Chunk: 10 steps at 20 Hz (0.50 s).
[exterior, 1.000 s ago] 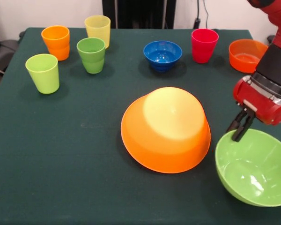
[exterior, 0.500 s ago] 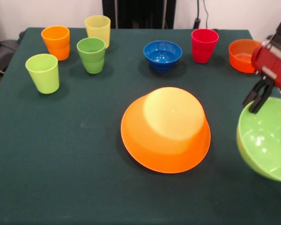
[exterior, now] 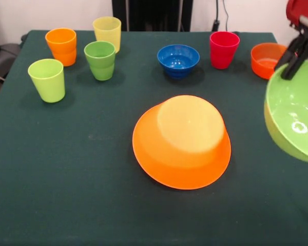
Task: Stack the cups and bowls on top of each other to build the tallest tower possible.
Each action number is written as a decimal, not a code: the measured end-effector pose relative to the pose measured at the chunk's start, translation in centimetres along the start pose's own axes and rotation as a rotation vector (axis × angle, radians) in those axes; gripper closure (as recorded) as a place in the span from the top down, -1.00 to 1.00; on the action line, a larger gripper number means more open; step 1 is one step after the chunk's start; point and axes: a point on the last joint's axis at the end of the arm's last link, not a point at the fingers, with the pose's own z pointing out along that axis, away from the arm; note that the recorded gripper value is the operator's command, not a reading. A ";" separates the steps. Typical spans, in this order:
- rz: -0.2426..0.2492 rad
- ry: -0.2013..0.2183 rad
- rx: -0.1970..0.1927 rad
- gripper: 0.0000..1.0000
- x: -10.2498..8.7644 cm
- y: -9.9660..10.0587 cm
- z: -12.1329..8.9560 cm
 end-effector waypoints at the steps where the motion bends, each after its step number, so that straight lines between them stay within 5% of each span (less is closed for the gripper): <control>1: 0.004 -0.005 -0.012 -1.00 -1.9 0.3 -0.8; 10: -0.062 -0.049 -0.015 -1.00 -13.3 -1.4 -0.5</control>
